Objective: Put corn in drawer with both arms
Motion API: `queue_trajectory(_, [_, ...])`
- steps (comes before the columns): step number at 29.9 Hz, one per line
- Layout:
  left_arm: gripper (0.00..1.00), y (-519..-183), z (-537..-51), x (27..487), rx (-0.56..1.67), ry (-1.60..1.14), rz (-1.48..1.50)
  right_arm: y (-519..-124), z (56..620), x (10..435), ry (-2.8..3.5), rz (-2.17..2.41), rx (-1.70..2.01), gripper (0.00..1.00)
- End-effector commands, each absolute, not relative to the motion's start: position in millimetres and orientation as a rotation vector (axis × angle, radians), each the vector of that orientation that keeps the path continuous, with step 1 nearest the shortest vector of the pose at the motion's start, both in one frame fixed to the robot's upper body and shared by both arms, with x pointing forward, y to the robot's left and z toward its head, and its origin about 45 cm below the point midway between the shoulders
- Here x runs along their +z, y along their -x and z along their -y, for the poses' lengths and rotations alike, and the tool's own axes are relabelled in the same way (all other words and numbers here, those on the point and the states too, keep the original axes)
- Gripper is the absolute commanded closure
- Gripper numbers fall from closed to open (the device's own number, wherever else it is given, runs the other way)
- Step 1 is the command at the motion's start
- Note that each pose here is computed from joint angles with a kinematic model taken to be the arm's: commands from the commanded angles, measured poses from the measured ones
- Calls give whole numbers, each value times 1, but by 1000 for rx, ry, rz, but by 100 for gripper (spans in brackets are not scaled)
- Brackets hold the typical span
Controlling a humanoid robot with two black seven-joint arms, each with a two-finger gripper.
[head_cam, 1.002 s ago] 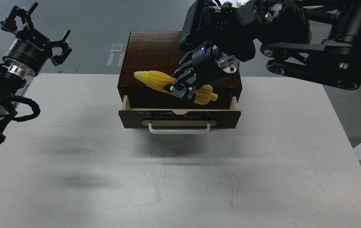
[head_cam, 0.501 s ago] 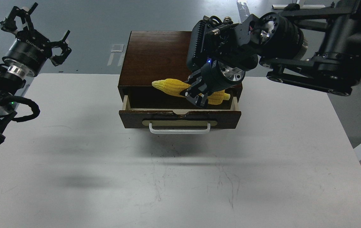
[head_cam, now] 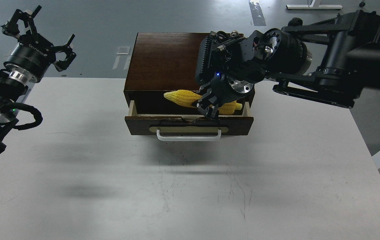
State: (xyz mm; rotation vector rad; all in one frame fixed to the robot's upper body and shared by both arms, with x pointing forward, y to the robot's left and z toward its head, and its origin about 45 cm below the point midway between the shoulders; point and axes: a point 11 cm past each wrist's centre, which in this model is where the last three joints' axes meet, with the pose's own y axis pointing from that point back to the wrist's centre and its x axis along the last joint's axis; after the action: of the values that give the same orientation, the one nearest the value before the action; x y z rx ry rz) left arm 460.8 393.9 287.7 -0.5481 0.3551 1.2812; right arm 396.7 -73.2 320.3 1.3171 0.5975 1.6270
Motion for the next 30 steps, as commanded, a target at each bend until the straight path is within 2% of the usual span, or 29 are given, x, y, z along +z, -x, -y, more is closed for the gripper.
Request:
queue_trajectory(1, [2, -461, -395, 288, 1283, 548, -354, -396, 74, 315, -1328, -602, 1616, 86])
queue_trajectory(3, [2, -461, -395, 288, 1282, 546, -354, -396, 74, 314, -1330, -602, 1616, 81])
queue_trajectory(5, [2, -461, -395, 289, 1282, 549, -353, -397, 74, 315, -1329, -599, 1615, 70])
queue_trajectory(15, [2, -461, -394, 289, 1281, 546, -353, -398, 75, 316, -1326, -594, 1614, 63])
queue_trajectory(19, [2, -461, -395, 290, 1282, 548, -350, -402, 76, 320, -1337, -568, 1610, 49])
queue_trajectory(30, [2, -460, -403, 295, 1293, 543, -334, -406, 79, 332, -1368, -518, 1612, 47])
